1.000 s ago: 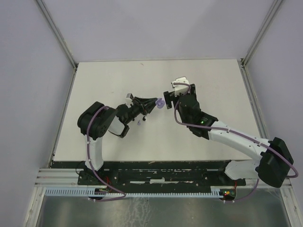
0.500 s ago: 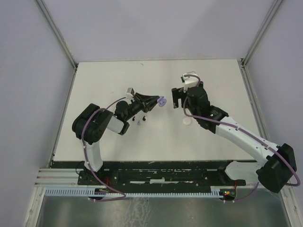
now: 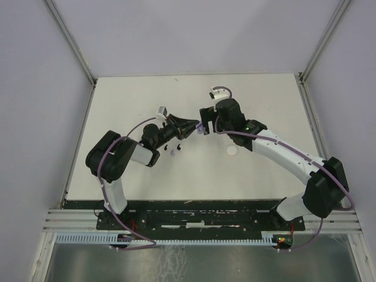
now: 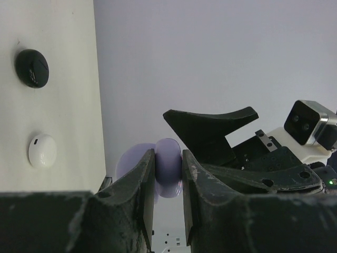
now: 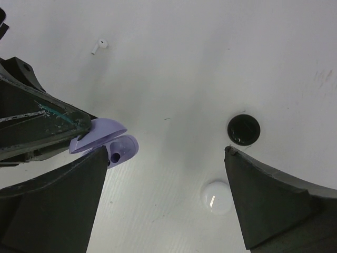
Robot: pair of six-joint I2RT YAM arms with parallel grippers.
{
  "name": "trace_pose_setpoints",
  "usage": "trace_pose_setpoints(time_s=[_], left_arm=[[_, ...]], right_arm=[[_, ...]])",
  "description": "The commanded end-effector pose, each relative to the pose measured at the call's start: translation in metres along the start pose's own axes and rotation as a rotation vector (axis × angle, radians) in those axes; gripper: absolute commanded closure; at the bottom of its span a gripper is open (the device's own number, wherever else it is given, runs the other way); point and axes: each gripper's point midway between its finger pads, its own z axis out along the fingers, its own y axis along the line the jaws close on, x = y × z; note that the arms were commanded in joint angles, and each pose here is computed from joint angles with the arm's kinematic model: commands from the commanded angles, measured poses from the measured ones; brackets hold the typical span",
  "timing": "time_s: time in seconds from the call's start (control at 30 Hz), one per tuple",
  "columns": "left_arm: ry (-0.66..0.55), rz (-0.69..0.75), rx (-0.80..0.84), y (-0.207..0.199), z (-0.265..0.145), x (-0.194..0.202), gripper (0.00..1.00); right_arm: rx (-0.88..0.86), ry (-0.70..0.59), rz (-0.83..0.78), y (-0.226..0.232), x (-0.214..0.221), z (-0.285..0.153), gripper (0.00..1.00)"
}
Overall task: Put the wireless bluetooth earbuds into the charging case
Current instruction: Place the earbud in the charging case.
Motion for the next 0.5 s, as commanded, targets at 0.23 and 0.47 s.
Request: trace_pose_setpoints(time_s=[0.23,0.47], left_arm=[[0.02,0.128,0.056,-0.0247,-0.0012,0.0063,0.97],[0.024,0.126,0.053,-0.0221,-0.0007,0.0066,0.97]], right_arm=[[-0.041,0.015,0.047,0.0134,-0.0102,0.003,0.0],[-0.056,0.021,0.041,0.017,-0.0081,0.0071,0.01]])
